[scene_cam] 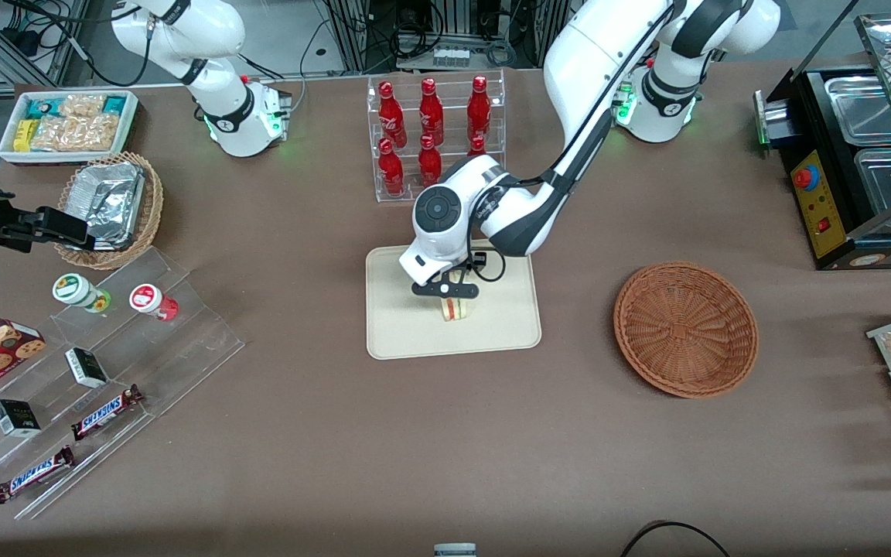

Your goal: Place sandwich from basket to tray

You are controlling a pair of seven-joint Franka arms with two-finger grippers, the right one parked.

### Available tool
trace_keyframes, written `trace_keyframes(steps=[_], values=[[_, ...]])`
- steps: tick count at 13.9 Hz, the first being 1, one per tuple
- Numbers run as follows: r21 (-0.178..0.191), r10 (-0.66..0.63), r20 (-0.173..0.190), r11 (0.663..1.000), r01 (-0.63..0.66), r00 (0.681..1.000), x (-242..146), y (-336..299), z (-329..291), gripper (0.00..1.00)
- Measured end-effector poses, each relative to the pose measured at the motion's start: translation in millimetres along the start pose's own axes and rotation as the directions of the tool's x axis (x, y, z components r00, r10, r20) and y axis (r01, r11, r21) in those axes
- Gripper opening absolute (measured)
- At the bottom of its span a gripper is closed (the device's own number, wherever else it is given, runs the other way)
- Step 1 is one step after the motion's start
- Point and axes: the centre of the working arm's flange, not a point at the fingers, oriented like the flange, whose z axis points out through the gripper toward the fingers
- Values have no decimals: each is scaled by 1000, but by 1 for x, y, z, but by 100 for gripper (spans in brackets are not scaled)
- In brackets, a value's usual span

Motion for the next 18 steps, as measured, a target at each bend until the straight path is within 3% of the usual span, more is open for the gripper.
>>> trace_keyframes(steps=[2,3,6,10,14,18], values=[[-10,-10,-15,1000,10,1000,4,-1,-18,94],[-15,-35,-25,999,35,999,5,-4,-33,100],[-51,-138,-70,990,134,988,16,-25,-94,100],[-70,-224,-92,973,218,970,28,-81,-173,100],[-53,-324,-77,946,321,943,38,-166,-240,100],[-25,-307,-55,952,306,950,43,-243,-277,100]])
